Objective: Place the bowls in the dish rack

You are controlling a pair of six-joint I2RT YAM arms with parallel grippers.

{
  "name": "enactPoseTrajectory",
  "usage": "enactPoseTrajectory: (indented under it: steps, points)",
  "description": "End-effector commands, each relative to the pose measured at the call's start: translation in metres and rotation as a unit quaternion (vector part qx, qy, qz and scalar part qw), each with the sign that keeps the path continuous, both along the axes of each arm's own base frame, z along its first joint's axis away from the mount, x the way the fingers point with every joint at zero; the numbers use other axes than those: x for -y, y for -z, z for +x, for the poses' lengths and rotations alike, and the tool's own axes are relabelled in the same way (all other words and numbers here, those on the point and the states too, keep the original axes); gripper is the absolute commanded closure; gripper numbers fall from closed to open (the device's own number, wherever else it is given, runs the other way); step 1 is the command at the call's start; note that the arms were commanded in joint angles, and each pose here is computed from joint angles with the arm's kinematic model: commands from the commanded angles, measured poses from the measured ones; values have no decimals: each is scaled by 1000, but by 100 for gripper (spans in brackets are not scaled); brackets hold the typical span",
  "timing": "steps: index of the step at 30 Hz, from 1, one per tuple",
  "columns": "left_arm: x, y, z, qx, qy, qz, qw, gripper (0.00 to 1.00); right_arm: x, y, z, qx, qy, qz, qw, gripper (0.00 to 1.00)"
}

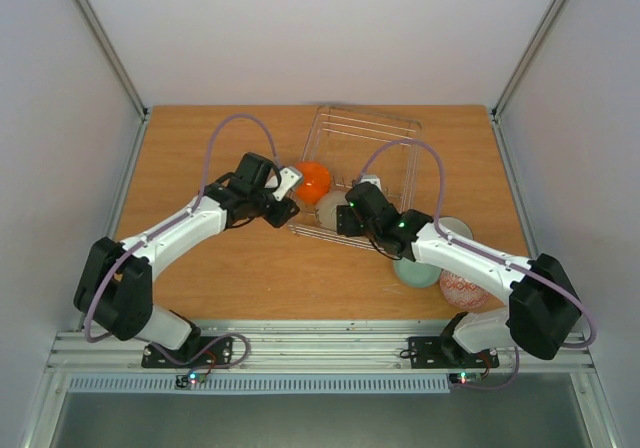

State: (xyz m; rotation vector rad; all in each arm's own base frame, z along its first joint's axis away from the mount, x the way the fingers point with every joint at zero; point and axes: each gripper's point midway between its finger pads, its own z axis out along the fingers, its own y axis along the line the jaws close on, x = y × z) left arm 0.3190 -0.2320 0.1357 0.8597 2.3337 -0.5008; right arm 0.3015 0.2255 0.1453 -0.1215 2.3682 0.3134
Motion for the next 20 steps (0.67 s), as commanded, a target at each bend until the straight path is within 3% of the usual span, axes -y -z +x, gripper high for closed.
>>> enactPoseTrajectory:
  steps: [1,8,14,20]
  points:
    - [-5,-16,12,41,-23,-9,999,63,5,-6,1,6,14,-12,1000,21]
    - [-47,-47,37,114,-108,2,988,58,6,-14,-2,18,3,-9,1000,21]
    - [-88,-55,55,121,-173,-1,978,52,9,-16,-9,28,0,-3,1000,23]
    - [-101,-56,59,123,-191,3,974,50,14,-15,-12,26,9,-9,1000,24]
